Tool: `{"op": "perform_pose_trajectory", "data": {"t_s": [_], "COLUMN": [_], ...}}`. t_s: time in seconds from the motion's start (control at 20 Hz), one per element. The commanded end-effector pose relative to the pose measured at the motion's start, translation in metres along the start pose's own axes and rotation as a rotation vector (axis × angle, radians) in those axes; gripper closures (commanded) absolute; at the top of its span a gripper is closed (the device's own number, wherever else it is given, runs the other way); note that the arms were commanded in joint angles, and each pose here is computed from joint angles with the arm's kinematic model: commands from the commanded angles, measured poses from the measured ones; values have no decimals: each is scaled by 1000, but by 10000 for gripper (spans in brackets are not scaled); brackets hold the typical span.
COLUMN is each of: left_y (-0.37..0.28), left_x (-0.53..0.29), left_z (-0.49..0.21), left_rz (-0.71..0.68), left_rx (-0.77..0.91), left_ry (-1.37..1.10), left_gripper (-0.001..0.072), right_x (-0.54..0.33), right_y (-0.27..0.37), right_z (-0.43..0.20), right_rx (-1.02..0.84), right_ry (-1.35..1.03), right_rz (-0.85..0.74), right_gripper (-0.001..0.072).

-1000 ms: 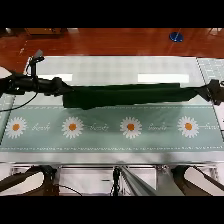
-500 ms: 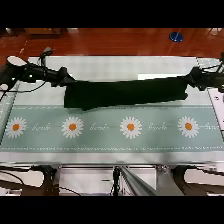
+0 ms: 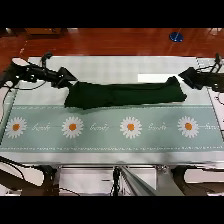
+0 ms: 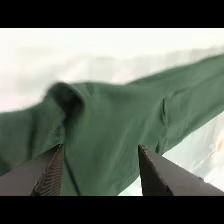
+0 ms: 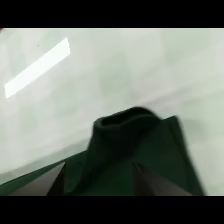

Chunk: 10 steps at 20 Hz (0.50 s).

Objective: Fold the shirts.

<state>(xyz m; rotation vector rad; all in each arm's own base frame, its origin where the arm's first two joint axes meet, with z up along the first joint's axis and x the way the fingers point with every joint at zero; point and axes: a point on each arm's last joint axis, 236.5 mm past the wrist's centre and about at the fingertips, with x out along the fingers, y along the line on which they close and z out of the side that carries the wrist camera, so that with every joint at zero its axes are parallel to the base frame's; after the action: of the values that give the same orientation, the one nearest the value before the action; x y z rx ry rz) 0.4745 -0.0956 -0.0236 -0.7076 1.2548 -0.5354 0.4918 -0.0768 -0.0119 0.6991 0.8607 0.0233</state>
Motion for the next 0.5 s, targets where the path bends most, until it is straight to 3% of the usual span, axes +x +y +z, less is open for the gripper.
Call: {"op": "perform_pose_trajectory", "data": {"t_s": [0.0, 0.2, 0.3, 0.45], "left_y": [4, -6, -17, -29], "left_x": [-46, -79, -80, -71], "left_z": [5, 11, 8, 2], "left_rz": [-26, -10, -12, -21], "left_rx": [-21, 4, 29, 52], "left_ry": [-3, -68, -64, -34], "left_gripper": [177, 197, 197, 197], "right_x": [-41, -51, -35, -3], "right_y": [-36, -82, -77, -64], "right_z": [15, -45, -56, -53], "right_rx": [-36, -36, 2, 142], "right_ry": [-32, 236, 275, 242], "right_rz": [-143, -252, -186, -73], "right_gripper": [205, 159, 117, 117]}}
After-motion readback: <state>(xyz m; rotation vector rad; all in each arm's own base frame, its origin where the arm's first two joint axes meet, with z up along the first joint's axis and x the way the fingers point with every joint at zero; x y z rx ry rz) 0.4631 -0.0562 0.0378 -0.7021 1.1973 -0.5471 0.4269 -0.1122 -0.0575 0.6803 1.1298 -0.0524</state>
